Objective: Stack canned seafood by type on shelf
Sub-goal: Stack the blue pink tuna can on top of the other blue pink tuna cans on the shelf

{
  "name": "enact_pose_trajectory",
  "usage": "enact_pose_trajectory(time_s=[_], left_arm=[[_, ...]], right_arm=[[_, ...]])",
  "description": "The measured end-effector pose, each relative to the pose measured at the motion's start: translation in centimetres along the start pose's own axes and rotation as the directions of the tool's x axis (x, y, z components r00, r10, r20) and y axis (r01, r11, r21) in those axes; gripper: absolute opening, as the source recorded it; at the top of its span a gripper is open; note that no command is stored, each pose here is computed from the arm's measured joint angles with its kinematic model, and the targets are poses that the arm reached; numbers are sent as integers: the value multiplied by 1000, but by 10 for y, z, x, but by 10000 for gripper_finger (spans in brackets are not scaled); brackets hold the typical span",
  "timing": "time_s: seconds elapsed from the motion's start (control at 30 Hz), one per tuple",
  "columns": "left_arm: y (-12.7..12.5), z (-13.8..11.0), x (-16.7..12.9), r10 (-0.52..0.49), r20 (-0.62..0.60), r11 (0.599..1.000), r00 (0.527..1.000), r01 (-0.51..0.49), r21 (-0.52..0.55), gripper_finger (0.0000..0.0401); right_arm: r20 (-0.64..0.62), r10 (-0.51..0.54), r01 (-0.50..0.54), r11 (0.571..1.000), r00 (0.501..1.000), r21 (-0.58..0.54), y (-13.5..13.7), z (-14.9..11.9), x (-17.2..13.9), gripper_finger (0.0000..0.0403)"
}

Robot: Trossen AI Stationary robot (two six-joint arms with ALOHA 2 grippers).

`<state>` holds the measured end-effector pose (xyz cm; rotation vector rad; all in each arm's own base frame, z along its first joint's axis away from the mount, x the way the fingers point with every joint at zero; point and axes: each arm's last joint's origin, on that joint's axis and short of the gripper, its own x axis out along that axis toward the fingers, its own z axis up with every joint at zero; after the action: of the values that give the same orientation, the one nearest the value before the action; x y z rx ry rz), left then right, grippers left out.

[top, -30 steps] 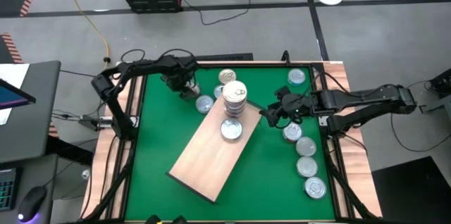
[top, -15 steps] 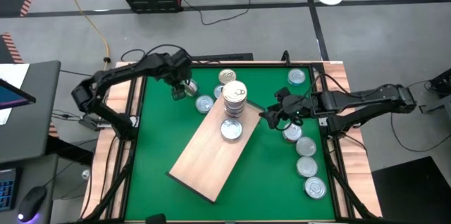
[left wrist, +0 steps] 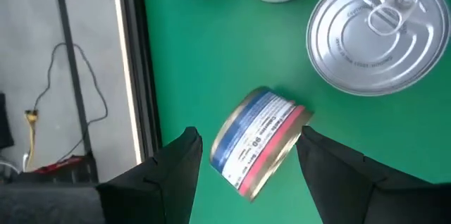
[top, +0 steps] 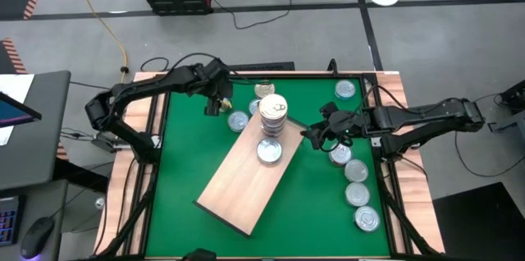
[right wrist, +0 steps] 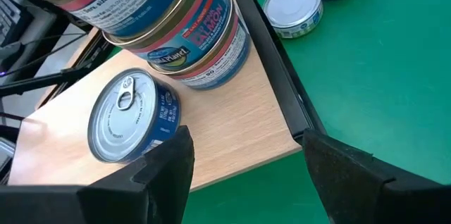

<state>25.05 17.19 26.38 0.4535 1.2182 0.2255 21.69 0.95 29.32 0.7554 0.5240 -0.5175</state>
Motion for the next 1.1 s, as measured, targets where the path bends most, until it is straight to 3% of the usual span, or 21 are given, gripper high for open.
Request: enact_pose_trajectory(time_s=[0.3,0.5,0.7,0.87,1.1], left_arm=[[8,-6,2,23,-5,995,1000,-23,99,225],[7,-4,2,-2,33,1000,999,1,26,226],[7,-5,9,-82,82,997,993,82,-4,275],[8,-1,25,-103,97,994,990,99,49,314],[7,0,34,-137,108,989,985,129,78,322]], right_arm=[[1,-1,1,1000,1000,0,0,0,0,285],[4,-4,4,1000,1000,0,0,0,0,285],[4,-5,5,1000,1000,8,0,0,0,285],[4,-4,4,1000,1000,17,0,0,0,285],[2,-1,1,999,1000,37,1,-1,0,285]])
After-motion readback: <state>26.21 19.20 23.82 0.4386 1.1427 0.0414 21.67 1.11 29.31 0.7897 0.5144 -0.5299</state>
